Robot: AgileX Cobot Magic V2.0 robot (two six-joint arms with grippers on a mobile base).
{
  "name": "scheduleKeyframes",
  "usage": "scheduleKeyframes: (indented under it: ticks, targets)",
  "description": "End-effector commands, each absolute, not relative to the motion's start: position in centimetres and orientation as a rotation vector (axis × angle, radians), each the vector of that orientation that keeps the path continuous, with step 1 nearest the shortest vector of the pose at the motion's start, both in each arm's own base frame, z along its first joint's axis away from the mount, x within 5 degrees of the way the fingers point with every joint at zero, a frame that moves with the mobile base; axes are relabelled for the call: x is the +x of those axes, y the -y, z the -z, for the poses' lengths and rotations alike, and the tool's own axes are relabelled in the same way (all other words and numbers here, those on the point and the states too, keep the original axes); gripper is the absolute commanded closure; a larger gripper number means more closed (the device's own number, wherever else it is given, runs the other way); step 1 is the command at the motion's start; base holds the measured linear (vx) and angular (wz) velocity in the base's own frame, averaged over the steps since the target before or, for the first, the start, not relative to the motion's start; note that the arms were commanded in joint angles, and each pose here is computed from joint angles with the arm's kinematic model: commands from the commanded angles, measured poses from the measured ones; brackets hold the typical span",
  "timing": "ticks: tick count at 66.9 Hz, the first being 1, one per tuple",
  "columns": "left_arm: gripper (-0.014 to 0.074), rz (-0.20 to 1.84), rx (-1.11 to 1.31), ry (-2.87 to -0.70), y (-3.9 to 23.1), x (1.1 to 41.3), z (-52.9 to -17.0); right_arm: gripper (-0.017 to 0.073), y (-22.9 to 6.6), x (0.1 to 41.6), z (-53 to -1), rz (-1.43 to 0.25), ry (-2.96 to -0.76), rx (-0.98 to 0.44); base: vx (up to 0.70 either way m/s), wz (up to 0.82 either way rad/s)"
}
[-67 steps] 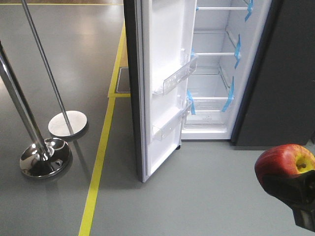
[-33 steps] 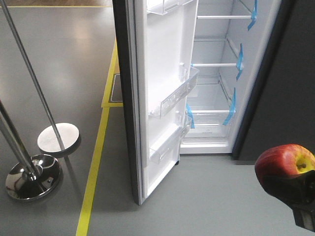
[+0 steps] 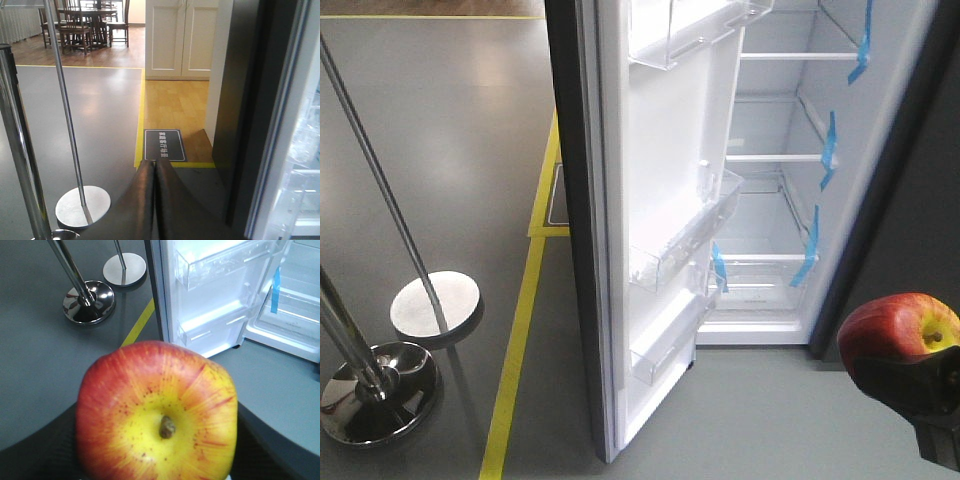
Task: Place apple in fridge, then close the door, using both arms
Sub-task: 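Approach the upper clear door bin with the apple held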
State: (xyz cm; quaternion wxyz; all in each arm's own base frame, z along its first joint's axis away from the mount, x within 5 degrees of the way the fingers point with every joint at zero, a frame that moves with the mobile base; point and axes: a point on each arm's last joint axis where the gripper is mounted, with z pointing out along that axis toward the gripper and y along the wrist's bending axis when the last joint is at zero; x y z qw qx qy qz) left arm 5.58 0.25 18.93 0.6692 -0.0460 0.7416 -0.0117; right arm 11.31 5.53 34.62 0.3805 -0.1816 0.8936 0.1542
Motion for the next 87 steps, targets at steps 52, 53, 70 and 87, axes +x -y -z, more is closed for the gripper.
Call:
scheduleKeyframes:
  ticks: [52, 53, 70, 87]
  targets:
    - [0.06, 0.042, -0.11, -1.617, -0.23, 5.69, -18.98, 0.0384, -5.61, 11.56, -35.88, -0.406, -2.192, -0.44, 0.16, 0.04]
    - [0.06, 0.042, -0.11, -1.617, -0.23, 5.69, -18.98, 0.0384, -5.61, 11.56, -35.88, -0.406, -2.192, -0.44, 0.12, -0.05]
    - [0.06, 0.042, -0.11, -1.617, -0.23, 5.69, -18.98, 0.0384, -5.61, 11.56, -35.88, -0.406, -2.192, -0.44, 0.11, -0.06]
    - [0.06, 0.042, -0.11, -1.617, -0.23, 5.69, -18.98, 0.0384, -5.61, 11.56, -35.88, -0.406, -2.192, -0.44, 0.09, -0.05]
